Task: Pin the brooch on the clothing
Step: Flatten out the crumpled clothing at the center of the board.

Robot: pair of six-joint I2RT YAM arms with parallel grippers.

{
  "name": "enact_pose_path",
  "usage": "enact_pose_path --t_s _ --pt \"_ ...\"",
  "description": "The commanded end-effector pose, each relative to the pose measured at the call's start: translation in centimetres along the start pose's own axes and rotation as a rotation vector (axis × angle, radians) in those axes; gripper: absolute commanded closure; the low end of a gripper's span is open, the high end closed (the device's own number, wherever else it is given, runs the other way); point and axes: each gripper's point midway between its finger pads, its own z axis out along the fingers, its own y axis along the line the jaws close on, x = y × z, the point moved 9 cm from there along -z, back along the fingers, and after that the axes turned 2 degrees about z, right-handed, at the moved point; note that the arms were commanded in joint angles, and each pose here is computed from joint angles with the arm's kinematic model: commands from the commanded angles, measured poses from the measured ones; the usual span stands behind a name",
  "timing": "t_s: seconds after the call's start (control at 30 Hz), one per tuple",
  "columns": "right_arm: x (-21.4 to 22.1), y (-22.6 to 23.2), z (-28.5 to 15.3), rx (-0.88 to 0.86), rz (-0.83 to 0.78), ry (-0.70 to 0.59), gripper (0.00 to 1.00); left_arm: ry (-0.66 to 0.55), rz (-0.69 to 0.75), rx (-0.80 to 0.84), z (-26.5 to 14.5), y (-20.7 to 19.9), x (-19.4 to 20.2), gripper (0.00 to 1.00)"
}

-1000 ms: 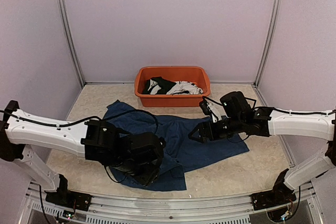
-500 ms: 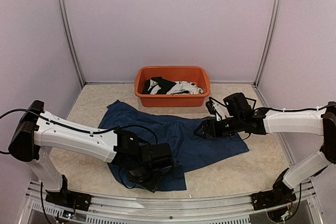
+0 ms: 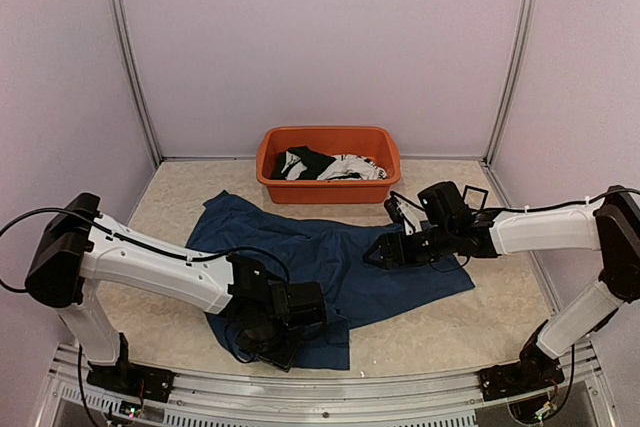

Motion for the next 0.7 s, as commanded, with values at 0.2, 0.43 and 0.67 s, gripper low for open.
enact_pose_path --t_s 0.2,0.43,0.67 --pt "-0.1 -0.4 0.7 -0.021 -0.016 0.009 0.16 -0.146 -0.022 -0.001 -2.2 0.6 -0.9 0.39" --pt "-0.2 -0.6 1.2 -0.019 -0.017 0.025 0.15 -0.128 -0.022 0.004 -1.6 1.2 -1.1 0.39" --pt "-0.6 -0.6 1.3 -0.016 -0.020 0.028 0.15 -0.026 0.021 0.028 1.2 -0.5 -0.9 0.47"
